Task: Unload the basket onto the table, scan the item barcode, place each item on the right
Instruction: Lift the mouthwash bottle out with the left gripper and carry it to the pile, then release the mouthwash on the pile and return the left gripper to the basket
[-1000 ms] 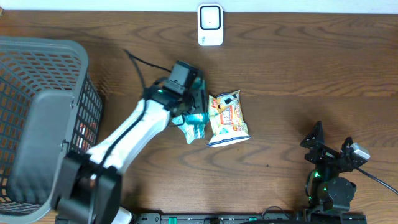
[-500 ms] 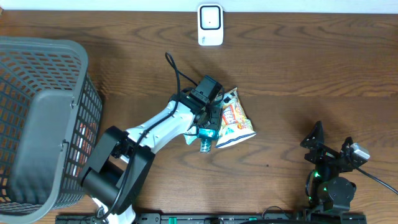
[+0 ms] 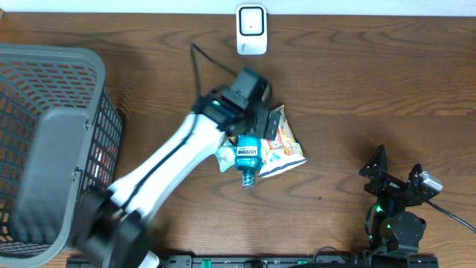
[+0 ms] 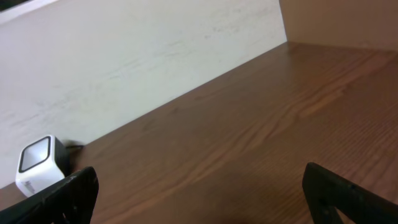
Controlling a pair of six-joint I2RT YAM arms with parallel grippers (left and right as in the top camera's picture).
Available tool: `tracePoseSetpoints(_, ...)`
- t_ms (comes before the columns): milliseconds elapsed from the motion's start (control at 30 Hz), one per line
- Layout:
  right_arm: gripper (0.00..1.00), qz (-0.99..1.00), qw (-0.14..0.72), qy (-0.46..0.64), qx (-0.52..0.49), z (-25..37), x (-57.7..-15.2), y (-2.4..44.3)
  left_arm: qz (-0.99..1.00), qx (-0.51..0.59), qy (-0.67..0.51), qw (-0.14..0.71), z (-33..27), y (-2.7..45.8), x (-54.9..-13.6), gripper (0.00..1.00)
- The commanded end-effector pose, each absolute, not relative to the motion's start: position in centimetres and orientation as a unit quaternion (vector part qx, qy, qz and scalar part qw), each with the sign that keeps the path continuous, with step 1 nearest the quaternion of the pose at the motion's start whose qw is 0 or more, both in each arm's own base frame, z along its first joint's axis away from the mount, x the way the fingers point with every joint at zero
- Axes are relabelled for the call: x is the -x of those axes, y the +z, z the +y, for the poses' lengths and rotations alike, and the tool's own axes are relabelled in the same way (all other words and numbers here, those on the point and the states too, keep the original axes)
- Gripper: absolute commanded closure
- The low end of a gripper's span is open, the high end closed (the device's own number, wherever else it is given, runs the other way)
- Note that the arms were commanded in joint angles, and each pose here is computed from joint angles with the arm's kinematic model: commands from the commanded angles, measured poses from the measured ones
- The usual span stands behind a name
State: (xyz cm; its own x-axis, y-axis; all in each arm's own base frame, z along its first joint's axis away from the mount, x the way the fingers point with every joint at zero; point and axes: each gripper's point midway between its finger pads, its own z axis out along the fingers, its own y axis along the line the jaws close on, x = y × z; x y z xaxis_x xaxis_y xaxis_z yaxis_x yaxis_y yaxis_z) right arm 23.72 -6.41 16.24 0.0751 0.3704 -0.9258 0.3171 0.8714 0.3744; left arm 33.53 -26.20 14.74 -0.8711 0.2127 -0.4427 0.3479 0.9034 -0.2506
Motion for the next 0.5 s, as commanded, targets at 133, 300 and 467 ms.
tracePoseSetpoints(133, 0.01, 0.678, 0.689, 0.023, -0.257, -6.4, -23.7, 16.2, 0.886, 0.015, -0.064, 0.459, -12.8, 33.1, -37.3, 0.02)
tracePoseSetpoints(300, 0.01, 0.678, 0.689, 0.023, -0.257, -6.4, -23.7, 16.2, 0.835, 0.225, -0.045, 0.5, -1.0, 36.6, -36.5, 0.02)
tracePoseSetpoints(467, 0.01, 0.678, 0.689, 0.023, -0.257, -6.4, -23.7, 16.2, 0.719, 0.527, -0.034, 0.451, 11.5, 34.5, -32.5, 0.02)
